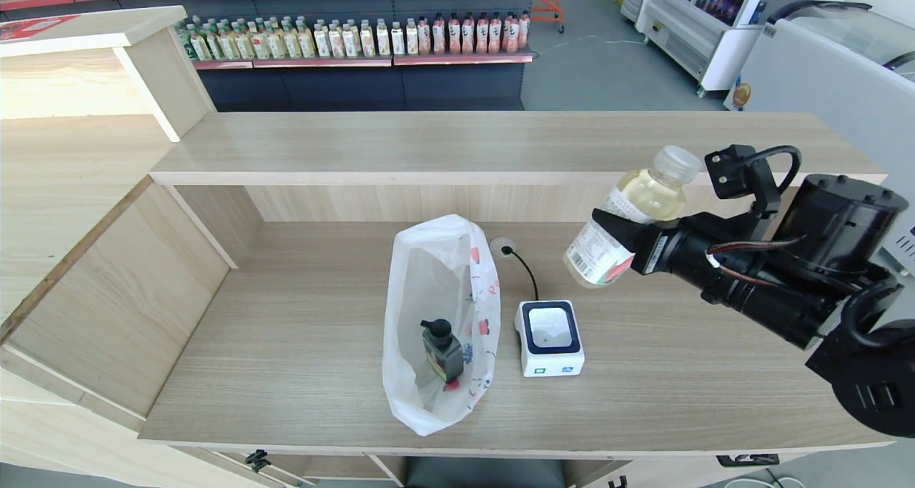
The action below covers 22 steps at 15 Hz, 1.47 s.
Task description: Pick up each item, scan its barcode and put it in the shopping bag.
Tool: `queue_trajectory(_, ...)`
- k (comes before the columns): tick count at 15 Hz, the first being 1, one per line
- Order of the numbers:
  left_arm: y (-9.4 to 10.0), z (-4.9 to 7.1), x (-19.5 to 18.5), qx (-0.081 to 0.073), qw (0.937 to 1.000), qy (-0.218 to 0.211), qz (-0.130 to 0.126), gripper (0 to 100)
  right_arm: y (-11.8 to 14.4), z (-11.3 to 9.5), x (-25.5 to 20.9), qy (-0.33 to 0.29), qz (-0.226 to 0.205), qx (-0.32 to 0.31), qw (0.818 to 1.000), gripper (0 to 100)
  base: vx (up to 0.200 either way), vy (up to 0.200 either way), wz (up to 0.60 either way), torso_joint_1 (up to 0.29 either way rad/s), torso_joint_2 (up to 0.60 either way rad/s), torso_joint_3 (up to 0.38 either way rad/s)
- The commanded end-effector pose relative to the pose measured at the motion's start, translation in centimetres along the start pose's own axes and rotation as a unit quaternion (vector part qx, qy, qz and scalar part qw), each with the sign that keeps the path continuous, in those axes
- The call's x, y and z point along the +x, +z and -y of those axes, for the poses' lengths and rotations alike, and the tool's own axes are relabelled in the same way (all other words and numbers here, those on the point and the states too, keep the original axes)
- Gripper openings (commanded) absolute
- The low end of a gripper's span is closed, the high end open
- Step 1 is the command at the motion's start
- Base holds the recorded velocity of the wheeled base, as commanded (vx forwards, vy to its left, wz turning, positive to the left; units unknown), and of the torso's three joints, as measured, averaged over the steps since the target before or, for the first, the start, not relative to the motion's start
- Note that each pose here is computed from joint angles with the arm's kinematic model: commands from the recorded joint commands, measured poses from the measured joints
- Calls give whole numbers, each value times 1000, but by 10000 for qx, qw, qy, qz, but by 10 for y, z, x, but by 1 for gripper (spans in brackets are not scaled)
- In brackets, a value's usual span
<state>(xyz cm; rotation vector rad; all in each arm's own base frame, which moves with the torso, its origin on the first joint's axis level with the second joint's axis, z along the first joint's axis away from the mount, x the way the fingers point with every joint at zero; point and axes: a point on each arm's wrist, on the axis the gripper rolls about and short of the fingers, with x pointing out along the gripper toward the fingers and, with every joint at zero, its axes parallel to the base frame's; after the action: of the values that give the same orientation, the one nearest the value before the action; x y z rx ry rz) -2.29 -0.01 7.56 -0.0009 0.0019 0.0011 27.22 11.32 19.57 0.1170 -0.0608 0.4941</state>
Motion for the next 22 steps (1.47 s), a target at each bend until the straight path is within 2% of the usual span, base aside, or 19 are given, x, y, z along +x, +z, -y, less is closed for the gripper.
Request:
queue_trajectory(1,0,0,0,-3,10000,2,2,100,-1,-3,1,47,-25,10,10000,0,0,0,0,0,0,0)
queue_trajectory(10,0,0,0,4,10000,2,2,100,-4,-2,-1,32,-93,16,10000,0,0,0,0,0,0,0)
queue_trajectory(18,0,0,0,4,10000,2,2,100,-10,-2,7,67,-174,132,9997,0,0,200,0,5,5,2)
queue_trajectory(22,0,0,0,-3,10000,2,2,100,-24,1,19,47,-349,150,9993,0,0,0,0,0,0,0)
